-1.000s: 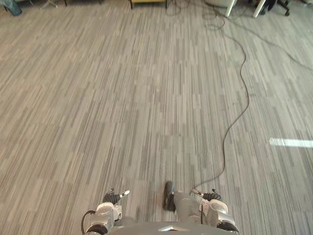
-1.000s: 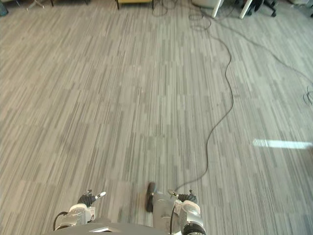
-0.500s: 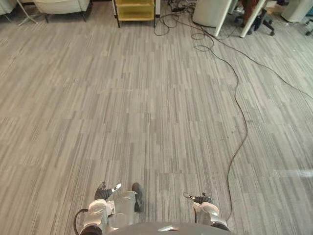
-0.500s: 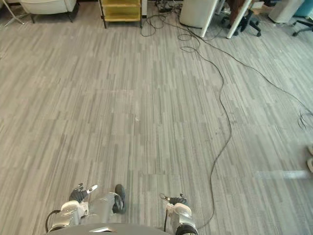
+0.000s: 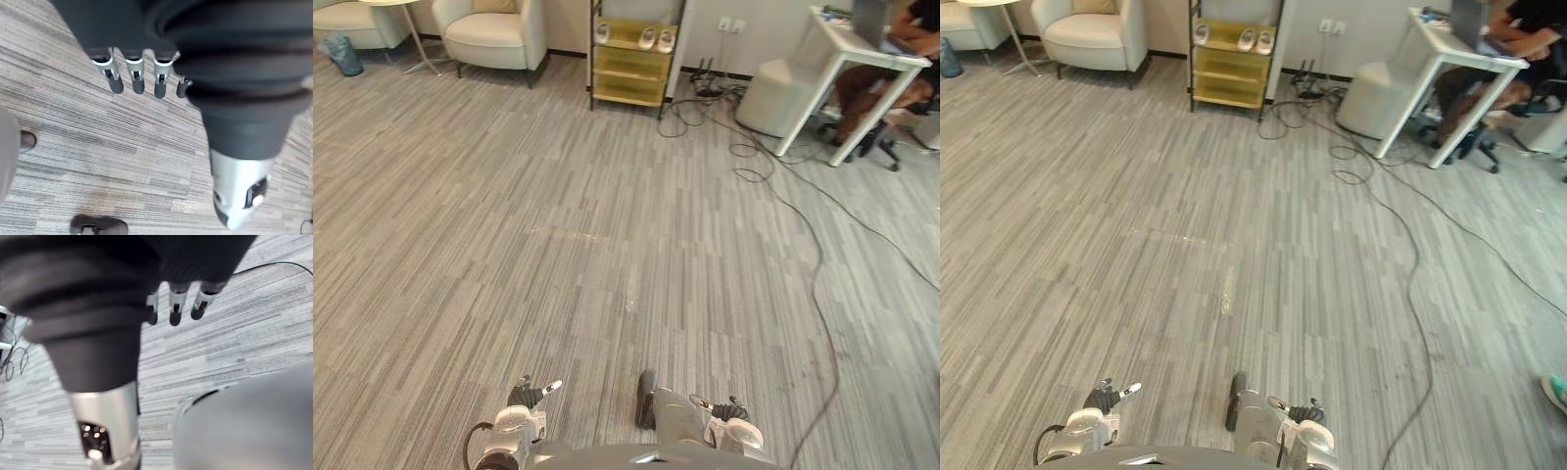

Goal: Pick up cushions and gather them together orderly.

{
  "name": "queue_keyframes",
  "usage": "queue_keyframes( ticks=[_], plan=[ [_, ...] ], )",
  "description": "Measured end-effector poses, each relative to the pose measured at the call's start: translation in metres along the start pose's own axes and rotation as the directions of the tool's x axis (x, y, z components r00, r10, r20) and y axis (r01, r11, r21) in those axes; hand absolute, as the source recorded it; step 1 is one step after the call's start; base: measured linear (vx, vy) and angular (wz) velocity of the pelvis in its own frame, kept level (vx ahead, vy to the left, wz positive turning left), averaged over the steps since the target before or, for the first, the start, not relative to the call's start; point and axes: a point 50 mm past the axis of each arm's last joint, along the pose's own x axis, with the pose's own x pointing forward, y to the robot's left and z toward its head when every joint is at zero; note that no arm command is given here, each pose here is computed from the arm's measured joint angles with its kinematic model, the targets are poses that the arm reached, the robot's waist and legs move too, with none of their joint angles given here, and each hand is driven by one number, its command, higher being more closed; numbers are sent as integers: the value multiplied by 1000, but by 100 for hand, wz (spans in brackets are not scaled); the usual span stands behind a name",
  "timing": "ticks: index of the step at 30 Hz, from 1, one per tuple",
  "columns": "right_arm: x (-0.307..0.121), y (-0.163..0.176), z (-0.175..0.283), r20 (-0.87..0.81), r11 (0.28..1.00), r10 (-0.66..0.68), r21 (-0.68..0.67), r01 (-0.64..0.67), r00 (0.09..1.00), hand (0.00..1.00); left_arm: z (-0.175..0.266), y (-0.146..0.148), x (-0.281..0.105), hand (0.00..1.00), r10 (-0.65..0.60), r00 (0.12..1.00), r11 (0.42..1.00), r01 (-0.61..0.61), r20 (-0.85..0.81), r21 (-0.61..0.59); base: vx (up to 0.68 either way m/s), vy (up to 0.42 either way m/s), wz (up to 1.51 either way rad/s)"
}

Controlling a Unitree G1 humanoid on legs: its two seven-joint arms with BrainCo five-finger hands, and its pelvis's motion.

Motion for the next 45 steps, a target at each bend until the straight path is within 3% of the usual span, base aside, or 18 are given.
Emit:
queue_keyframes(
  ticks=[8,19,28,35,45],
  plan=[
    [-1,3,-10,-46,1000,1,10,-1,999,0,6,3,0,0,1,999,1000,-1,42,-4,444,110,-18],
    [-6,15,-13,-34,999,37,23,-36,999,0,9,16,4,0,-10,1000,995,7,28,100,404,212,2],
    [-3,12,-3,4,999,29,16,-29,1000,0,10,9,4,0,-28,999,993,26,18,113,338,-79,-4],
    [0,-10,0,9,999,-31,43,30,999,0,9,-10,2,0,-72,997,991,69,16,115,392,-186,16],
    [-1,1,-2,-10,1000,-8,25,8,1000,0,16,-13,2,0,-86,995,983,76,57,165,235,78,-67]
  ],
)
